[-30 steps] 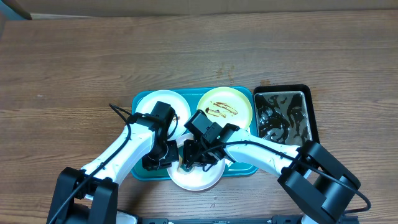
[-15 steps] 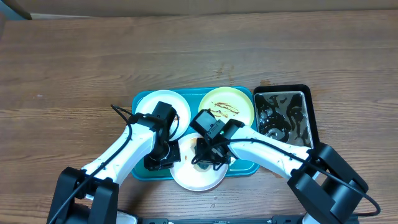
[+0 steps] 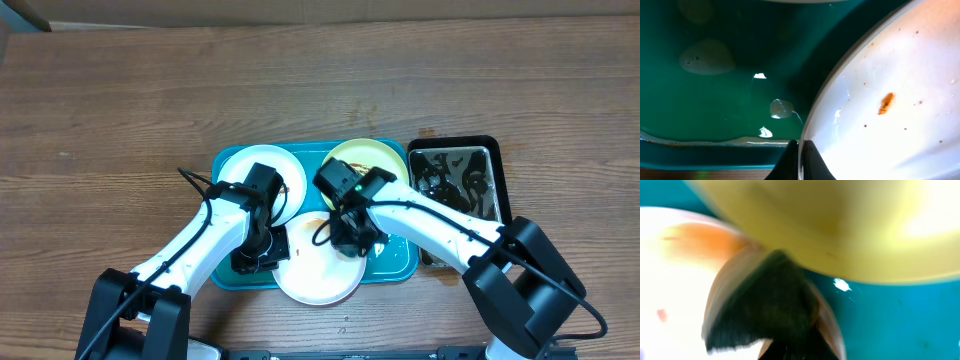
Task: Clean dirty plates on tray and stack at the side
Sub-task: 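Scrub the front white plate with the sponge while left gripper holds it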
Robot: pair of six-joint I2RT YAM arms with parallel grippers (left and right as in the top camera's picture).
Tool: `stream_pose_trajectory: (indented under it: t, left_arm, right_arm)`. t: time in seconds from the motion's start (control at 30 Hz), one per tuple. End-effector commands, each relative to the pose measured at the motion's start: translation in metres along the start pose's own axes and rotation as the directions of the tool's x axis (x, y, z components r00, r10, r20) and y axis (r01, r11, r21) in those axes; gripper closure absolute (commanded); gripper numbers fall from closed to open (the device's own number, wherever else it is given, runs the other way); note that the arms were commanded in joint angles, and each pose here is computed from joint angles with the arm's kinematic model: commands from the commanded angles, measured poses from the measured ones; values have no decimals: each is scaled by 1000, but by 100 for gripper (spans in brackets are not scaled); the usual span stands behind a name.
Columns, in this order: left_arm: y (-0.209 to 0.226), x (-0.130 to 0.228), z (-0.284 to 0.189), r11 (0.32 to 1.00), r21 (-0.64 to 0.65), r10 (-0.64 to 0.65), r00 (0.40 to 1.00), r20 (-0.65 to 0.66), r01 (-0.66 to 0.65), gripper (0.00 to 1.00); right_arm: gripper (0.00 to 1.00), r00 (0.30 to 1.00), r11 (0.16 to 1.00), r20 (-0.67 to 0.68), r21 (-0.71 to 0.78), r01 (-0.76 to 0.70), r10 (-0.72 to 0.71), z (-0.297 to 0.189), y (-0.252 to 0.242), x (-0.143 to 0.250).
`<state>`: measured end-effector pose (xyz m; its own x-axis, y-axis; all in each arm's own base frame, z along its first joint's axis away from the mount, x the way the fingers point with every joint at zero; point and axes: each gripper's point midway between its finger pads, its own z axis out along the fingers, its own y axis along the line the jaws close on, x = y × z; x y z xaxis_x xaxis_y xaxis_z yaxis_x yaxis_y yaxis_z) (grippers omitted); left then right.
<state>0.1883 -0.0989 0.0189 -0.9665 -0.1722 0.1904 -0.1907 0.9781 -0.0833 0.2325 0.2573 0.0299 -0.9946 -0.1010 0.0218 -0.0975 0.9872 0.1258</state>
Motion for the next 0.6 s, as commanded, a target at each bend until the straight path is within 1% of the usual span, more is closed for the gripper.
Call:
stream_pose_trajectory:
  t: [0.0,0.1,0.27,0.57]
  left_arm:
    - [8,0,3,999,-44,-3,1000,0,3,96]
    - [8,0,3,999,-44,-3,1000,-1,3,96]
    - [8,0,3,999,-44,-3,1000,0,3,96]
    - [8,0,3,999,-45,-3,1000,-1,3,96]
  right_arm:
    - [96,986,983,50,-89,161,-157,-16,32,-11]
    - [96,981,966,42,-173,193,-189,-16,56,-1]
    - [96,981,956,59,-218,194,-186,-9,83,14]
    - [96,999,966,25,-255,-28,35,6,88,18]
